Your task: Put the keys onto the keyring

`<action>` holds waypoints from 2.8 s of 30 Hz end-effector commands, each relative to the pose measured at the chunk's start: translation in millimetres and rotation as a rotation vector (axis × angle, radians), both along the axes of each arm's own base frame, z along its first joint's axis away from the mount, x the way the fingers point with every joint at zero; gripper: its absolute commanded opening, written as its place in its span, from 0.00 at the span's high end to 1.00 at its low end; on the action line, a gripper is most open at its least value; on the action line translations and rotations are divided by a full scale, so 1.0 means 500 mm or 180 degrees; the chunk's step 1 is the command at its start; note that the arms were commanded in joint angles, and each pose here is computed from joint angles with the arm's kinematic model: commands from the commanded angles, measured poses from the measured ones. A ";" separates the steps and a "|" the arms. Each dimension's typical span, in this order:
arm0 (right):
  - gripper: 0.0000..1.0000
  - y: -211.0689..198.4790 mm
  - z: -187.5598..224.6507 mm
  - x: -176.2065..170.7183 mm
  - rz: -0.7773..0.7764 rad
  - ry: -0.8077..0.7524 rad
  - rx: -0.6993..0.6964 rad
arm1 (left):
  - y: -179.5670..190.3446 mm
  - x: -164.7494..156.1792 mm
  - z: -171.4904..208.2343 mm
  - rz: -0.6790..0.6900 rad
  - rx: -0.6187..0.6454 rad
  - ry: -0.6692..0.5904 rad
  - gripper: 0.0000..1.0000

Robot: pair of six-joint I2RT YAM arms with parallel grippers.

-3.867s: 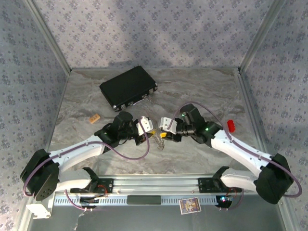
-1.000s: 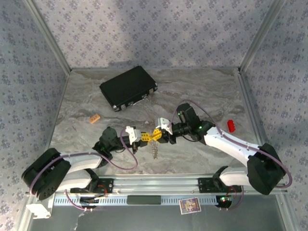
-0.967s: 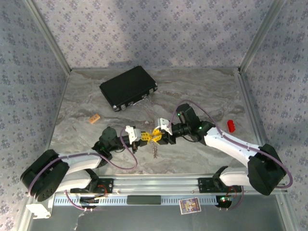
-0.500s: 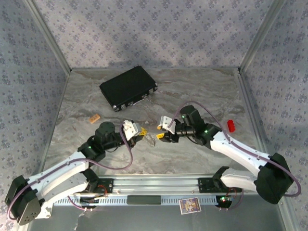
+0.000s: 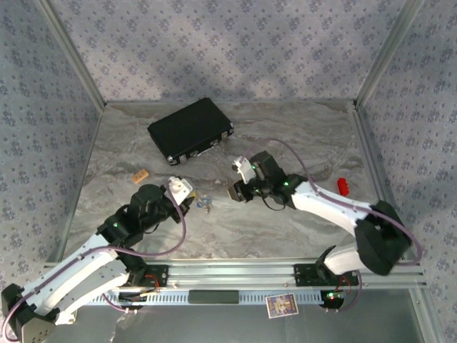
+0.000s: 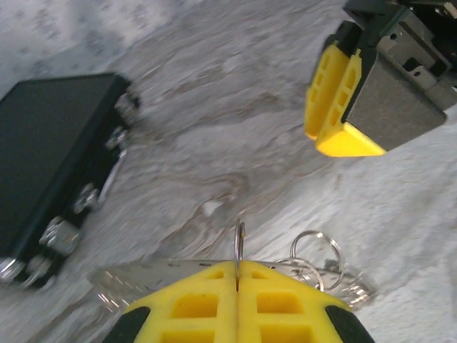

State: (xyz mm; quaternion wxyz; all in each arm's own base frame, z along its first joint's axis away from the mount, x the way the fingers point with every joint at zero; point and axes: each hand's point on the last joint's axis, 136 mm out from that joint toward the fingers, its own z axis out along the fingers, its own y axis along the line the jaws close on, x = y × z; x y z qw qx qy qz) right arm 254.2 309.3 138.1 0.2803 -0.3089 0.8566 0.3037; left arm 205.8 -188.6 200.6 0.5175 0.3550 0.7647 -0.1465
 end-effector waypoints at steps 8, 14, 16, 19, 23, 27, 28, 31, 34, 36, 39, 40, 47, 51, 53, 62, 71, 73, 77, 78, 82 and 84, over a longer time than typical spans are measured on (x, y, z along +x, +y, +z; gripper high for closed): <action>0.67 0.116 -0.125 -0.013 -0.0166 0.0687 -0.0889 | 0.156 0.030 0.045 0.1344 -0.0067 -0.0253 1.00; 0.66 0.116 -0.176 0.023 -0.0748 0.0798 -0.1187 | 0.173 0.020 0.062 0.1398 -0.0233 -0.0354 1.00; 0.64 0.123 -0.182 0.029 -0.0853 0.0787 -0.1210 | 0.177 0.017 0.064 0.1411 -0.0257 -0.0366 1.00; 0.64 0.137 -0.189 0.034 -0.0910 0.0817 -0.1191 | 0.184 0.013 0.062 0.1434 -0.0271 -0.0368 1.00; 0.62 0.158 -0.188 0.044 -0.0940 0.0811 -0.1134 | 0.186 0.010 0.055 0.1436 -0.0279 -0.0361 1.00; 0.62 0.166 -0.197 0.050 -0.0950 0.0826 -0.1174 | 0.188 0.009 0.055 0.1445 -0.0307 -0.0357 1.00; 0.64 0.165 -0.200 0.051 -0.0954 0.0829 -0.1196 | 0.187 0.009 0.055 0.1441 -0.0306 -0.0359 1.00; 0.67 0.166 -0.207 0.052 -0.0965 0.0821 -0.1251 | 0.186 0.010 0.054 0.1441 -0.0311 -0.0361 1.00; 0.71 0.162 -0.213 0.053 -0.0986 0.0833 -0.1325 | 0.186 0.010 0.053 0.1445 -0.0316 -0.0358 1.00; 0.72 0.159 -0.216 0.053 -0.0996 0.0836 -0.1359 | 0.187 0.010 0.053 0.1451 -0.0320 -0.0356 1.00; 0.76 0.155 -0.217 0.054 -0.1011 0.0827 -0.1402 | 0.186 0.010 0.054 0.1448 -0.0330 -0.0355 1.00; 0.78 0.154 -0.217 0.054 -0.1013 0.0827 -0.1410 | 0.187 0.010 0.054 0.1450 -0.0332 -0.0358 1.00; 0.92 0.153 -0.216 0.047 -0.0987 0.0846 -0.1407 | 0.187 0.009 0.048 0.1456 -0.0326 -0.0331 1.00; 1.00 0.157 -0.197 0.044 -0.0934 0.0826 -0.1312 | 0.188 0.009 0.049 0.1459 -0.0340 -0.0332 1.00; 1.00 0.155 -0.185 0.043 -0.0896 0.0795 -0.1265 | 0.185 0.009 0.049 0.1444 -0.0351 -0.0335 1.00; 1.00 0.061 -0.178 -0.012 -0.0519 0.0723 -0.1253 | 0.095 0.005 0.032 0.0791 -0.0523 -0.0268 1.00; 1.00 -0.042 -0.180 -0.095 -0.0147 0.0896 -0.1334 | -0.002 -0.011 0.008 -0.0007 -0.0367 -0.0083 1.00; 1.00 -0.059 -0.178 -0.114 -0.0095 0.1026 -0.1273 | -0.022 -0.016 0.006 -0.0178 -0.0377 -0.0078 1.00; 1.00 -0.103 -0.178 -0.145 -0.0088 0.1215 -0.1304 | -0.053 -0.020 -0.004 -0.0426 -0.0387 -0.0072 1.00; 1.00 -0.116 -0.181 -0.155 -0.0082 0.1276 -0.1340 | -0.060 -0.019 -0.009 -0.0466 -0.0374 -0.0060 1.00; 1.00 -0.155 -0.193 -0.178 -0.0137 0.1511 -0.1416 | -0.089 -0.022 -0.026 -0.0665 -0.0335 0.0059 1.00; 1.00 -0.164 -0.197 -0.165 -0.0228 0.1496 -0.1453 | -0.098 -0.020 -0.028 -0.0712 -0.0333 0.0099 1.00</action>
